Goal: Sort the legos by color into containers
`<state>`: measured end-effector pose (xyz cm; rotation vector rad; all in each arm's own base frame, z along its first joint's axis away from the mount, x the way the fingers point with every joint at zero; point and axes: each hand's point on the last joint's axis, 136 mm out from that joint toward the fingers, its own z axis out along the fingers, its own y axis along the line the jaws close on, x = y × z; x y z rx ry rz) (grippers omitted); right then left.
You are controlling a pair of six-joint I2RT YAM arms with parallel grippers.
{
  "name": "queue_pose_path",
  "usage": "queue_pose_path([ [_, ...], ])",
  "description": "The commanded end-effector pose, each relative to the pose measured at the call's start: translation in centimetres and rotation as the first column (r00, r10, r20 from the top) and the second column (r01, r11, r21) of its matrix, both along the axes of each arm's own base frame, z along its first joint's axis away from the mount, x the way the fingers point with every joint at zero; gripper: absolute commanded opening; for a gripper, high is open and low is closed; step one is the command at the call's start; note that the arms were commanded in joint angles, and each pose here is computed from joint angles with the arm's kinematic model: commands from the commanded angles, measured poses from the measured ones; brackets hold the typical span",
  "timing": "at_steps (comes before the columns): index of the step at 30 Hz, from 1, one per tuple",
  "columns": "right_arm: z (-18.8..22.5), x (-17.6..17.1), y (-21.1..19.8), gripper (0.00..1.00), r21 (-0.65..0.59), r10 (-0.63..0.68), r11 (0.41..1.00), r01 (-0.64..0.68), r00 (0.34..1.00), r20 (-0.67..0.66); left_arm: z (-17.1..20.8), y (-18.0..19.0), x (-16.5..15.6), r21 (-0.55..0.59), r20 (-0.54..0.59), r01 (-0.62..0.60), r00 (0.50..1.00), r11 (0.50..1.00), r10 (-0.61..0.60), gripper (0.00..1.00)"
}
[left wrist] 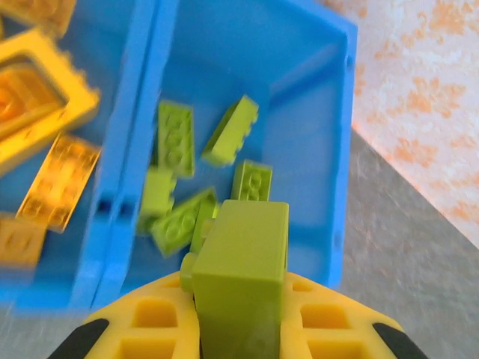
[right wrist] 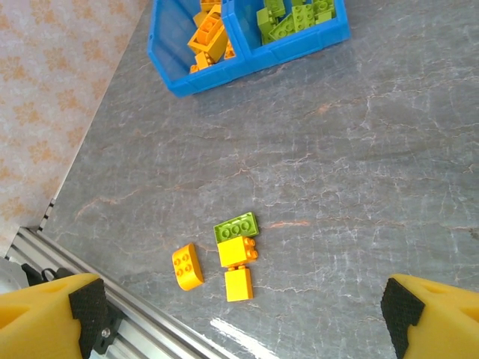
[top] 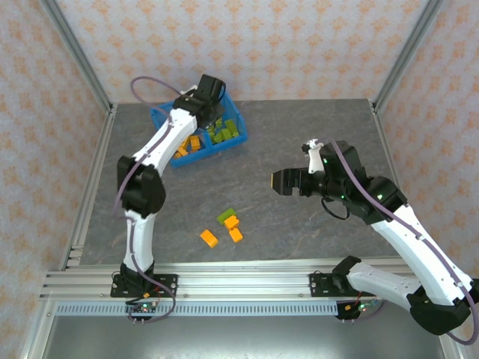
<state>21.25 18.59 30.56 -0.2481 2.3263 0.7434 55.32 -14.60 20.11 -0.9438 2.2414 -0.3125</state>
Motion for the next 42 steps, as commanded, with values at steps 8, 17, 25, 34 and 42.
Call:
queue_pose_path([
  [8,0.5,0.0,-1.0,0.96,-0.004,-0.049,0.999,0.049,0.998,0.024,-1.5,3.5,8.6,0.187,0.133,-0.058,0.991,0.981,0.034,0.08],
  [17,0.5,0.6,-0.3,0.96,0.008,-0.039,0.999,0.039,0.999,0.023,2.3,3.2,8.6,0.136,0.204,-0.054,0.979,0.989,0.025,0.46],
  [25,-1.8,1.8,0.4,0.95,-0.018,-0.069,0.998,0.068,0.997,-0.026,13.2,2.6,3.8,0.067,0.301,0.032,0.952,0.997,-0.051,0.55],
  [34,-11.2,0.6,4.8,0.92,-0.212,0.041,0.974,-0.077,0.985,-0.169,21.2,2.0,-11.1,0.321,0.367,0.305,0.833,0.897,-0.414,0.64],
  [42,-17.9,-1.2,10.5,0.92,-0.33,0.182,0.907,-0.26,0.951,-0.25,14.8,1.1,-25.3,0.516,0.153,0.677,0.53,0.525,-0.834,0.85],
])
